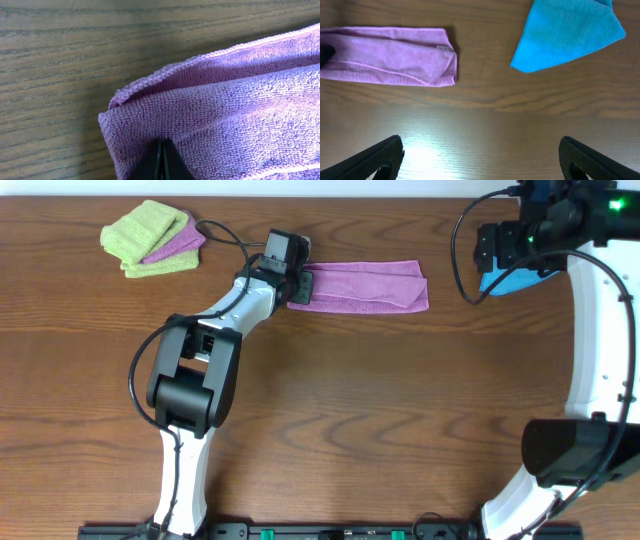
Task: Fold the cloth
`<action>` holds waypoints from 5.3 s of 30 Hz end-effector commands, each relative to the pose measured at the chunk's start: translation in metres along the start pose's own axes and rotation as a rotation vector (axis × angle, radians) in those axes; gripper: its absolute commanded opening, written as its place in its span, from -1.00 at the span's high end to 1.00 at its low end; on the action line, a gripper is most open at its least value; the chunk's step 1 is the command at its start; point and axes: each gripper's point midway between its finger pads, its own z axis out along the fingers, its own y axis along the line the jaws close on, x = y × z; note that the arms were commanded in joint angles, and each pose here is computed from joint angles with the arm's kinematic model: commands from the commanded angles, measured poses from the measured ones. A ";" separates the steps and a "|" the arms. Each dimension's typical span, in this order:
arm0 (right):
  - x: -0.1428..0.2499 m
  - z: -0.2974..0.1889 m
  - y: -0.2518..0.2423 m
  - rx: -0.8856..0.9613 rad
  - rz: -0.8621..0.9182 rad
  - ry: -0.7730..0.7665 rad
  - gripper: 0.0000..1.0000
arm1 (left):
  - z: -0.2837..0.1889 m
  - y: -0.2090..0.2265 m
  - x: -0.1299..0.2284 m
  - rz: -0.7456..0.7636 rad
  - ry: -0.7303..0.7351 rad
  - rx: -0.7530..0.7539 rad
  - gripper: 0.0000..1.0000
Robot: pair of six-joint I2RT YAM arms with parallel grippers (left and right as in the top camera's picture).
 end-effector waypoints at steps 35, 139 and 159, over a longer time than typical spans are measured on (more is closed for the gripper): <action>-0.004 0.203 0.071 -0.791 0.330 0.035 -0.98 | 0.016 -0.018 0.029 0.025 0.083 0.019 0.89; 0.007 0.198 0.251 -0.738 0.085 0.113 0.97 | 0.009 -0.023 0.037 -0.016 0.131 0.057 0.89; 0.006 0.198 0.249 -0.736 0.088 0.112 0.97 | -0.118 0.048 -0.061 -0.123 -0.131 -0.016 0.82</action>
